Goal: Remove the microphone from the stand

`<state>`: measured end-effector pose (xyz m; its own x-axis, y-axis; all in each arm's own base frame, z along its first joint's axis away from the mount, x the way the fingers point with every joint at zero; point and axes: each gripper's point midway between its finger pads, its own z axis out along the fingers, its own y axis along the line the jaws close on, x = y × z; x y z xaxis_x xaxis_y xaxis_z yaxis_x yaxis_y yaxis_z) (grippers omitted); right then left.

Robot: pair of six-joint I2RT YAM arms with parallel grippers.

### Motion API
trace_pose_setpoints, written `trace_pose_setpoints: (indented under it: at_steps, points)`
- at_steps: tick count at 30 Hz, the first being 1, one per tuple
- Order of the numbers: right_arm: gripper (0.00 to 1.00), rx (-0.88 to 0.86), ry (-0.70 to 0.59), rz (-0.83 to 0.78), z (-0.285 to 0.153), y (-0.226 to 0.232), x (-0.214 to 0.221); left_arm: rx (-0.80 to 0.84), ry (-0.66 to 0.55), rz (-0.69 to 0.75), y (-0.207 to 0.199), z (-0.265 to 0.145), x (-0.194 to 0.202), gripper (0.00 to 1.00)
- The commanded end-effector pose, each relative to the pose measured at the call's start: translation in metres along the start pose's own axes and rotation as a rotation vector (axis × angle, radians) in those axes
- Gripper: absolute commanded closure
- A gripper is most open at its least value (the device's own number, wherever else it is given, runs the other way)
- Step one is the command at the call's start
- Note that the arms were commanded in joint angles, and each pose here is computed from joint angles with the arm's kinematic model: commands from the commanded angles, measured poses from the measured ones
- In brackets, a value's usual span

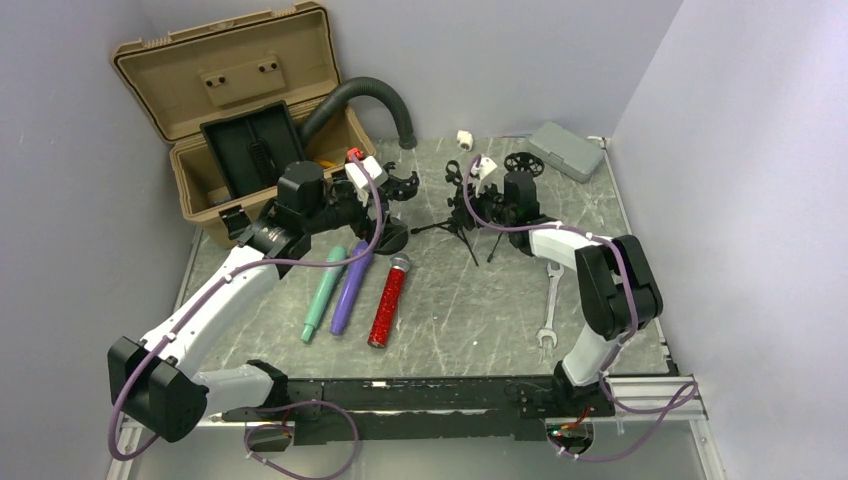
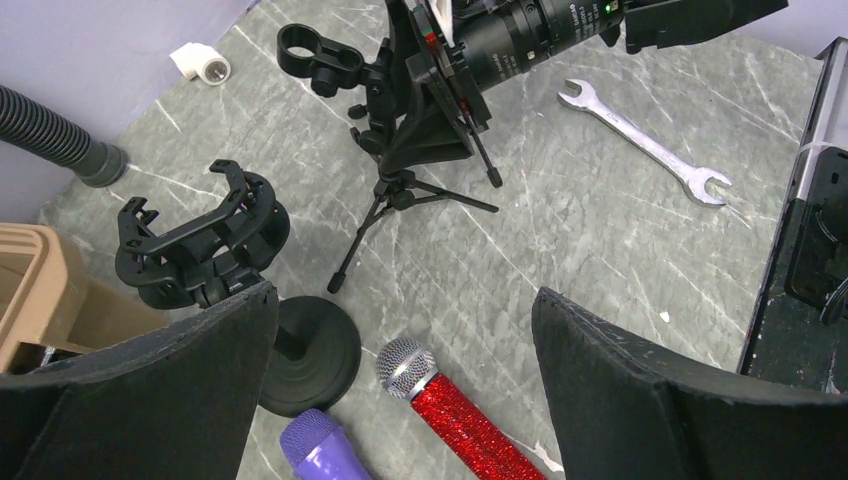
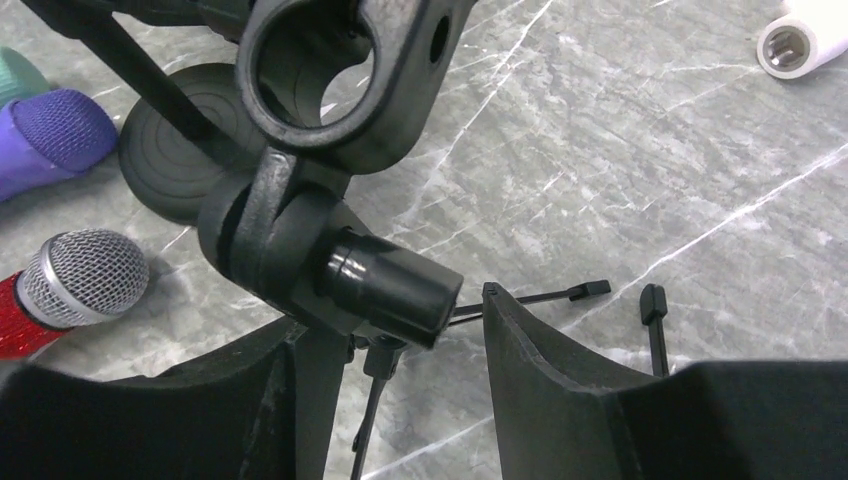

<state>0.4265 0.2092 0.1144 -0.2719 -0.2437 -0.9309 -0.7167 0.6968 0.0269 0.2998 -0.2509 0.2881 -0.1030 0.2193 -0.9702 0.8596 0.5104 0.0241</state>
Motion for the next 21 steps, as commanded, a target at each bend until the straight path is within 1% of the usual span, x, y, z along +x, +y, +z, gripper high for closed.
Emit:
trace_pose_setpoints:
  at_steps: [1, 5, 9, 11, 13, 14, 15, 18, 19, 21]
  points:
    - [0.48, 0.056, -0.110, -0.044, 0.010, -0.017, -0.037, 0.005, -0.027, 0.032, -0.001, -0.004, -0.009, 0.01]
    - [0.51, 0.070, -0.099, -0.061, 0.014, -0.020, -0.034, 0.004, -0.022, 0.033, -0.001, -0.005, -0.006, 0.01]
    - [0.50, 0.073, -0.091, -0.072, 0.013, -0.020, -0.034, 0.010, -0.024, 0.031, -0.002, -0.004, -0.006, 0.01]
    - [0.44, 0.071, -0.088, -0.075, 0.009, -0.018, -0.034, 0.013, -0.022, 0.027, -0.002, -0.003, -0.005, 0.01]
    - [0.34, 0.070, -0.095, -0.081, 0.002, -0.015, -0.039, 0.015, -0.019, 0.025, -0.002, -0.003, -0.004, 0.01]
    - [0.29, 0.070, -0.095, -0.084, -0.002, -0.014, -0.040, 0.014, -0.019, 0.026, -0.002, -0.003, -0.005, 0.01]
    - [0.21, 0.071, -0.093, -0.090, -0.006, -0.013, -0.043, 0.012, -0.019, 0.027, -0.002, -0.004, -0.005, 0.01]
    - [0.03, 0.076, -0.087, -0.092, -0.019, -0.009, -0.050, -0.022, -0.020, 0.023, 0.003, -0.006, -0.007, 0.01]
    - [0.01, 0.084, -0.082, -0.090, -0.023, -0.008, -0.051, -0.039, -0.021, 0.017, 0.005, -0.007, -0.008, 0.01]
    - [0.00, 0.092, -0.074, -0.089, -0.032, -0.006, -0.053, -0.080, -0.033, 0.005, 0.012, -0.011, -0.013, 0.01]
